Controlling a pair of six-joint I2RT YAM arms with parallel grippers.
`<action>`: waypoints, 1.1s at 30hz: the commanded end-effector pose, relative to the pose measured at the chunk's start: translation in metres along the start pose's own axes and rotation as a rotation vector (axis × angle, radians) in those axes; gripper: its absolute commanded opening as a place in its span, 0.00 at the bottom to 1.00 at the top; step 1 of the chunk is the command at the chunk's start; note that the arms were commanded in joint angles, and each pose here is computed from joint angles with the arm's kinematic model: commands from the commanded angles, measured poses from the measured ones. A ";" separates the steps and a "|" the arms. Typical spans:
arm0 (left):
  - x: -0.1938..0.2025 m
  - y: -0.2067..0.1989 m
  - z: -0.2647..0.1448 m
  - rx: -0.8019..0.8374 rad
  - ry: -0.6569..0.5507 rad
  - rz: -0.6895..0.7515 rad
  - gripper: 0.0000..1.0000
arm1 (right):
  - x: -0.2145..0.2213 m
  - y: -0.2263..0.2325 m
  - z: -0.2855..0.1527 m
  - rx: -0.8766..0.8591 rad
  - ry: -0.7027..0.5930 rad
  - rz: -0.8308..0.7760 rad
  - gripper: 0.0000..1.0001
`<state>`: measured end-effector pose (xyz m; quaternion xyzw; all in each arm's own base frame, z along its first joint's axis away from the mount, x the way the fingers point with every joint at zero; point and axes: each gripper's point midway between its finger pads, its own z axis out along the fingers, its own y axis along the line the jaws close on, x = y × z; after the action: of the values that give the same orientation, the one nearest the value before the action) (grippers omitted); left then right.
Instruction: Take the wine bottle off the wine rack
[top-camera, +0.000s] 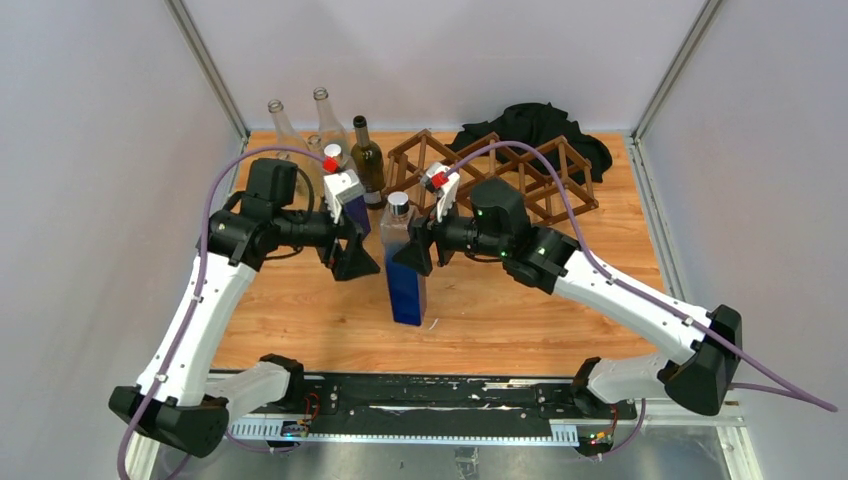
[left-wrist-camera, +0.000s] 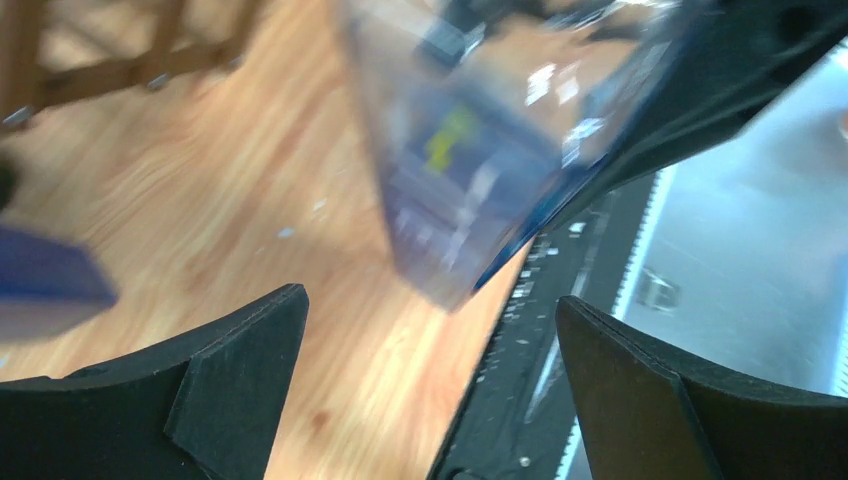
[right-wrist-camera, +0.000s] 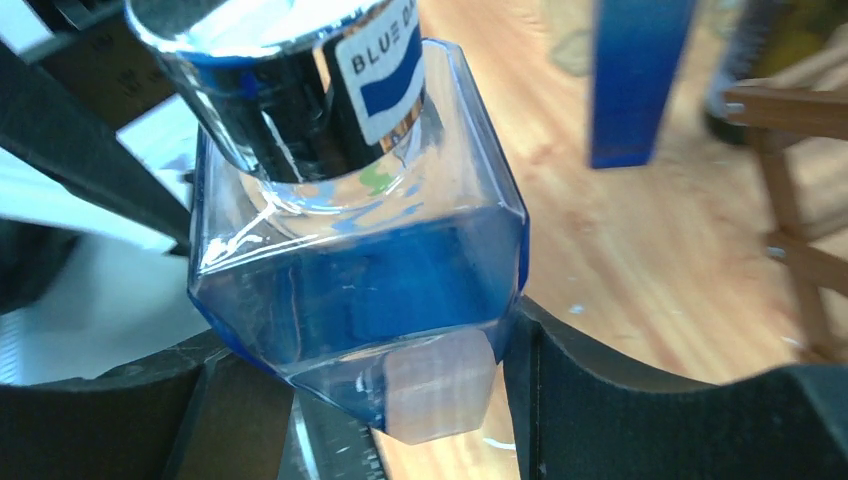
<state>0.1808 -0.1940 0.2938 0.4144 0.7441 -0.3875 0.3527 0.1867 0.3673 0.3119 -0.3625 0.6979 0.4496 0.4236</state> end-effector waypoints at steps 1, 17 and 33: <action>0.013 0.059 -0.027 -0.278 0.072 -0.029 1.00 | -0.065 -0.027 -0.001 0.172 -0.228 -0.182 0.00; 0.057 0.161 -0.124 -0.784 0.052 -0.211 1.00 | -0.084 -0.107 0.091 0.329 -0.314 -0.217 0.00; 0.055 0.172 -0.124 -0.830 -0.009 -0.182 1.00 | -0.054 -0.136 0.113 0.378 -0.331 -0.202 0.01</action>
<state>0.2789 -0.0109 0.2515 0.1780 0.8756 -0.0960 0.4387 0.3465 0.4357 0.2320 -0.3032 0.7131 0.2944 0.5593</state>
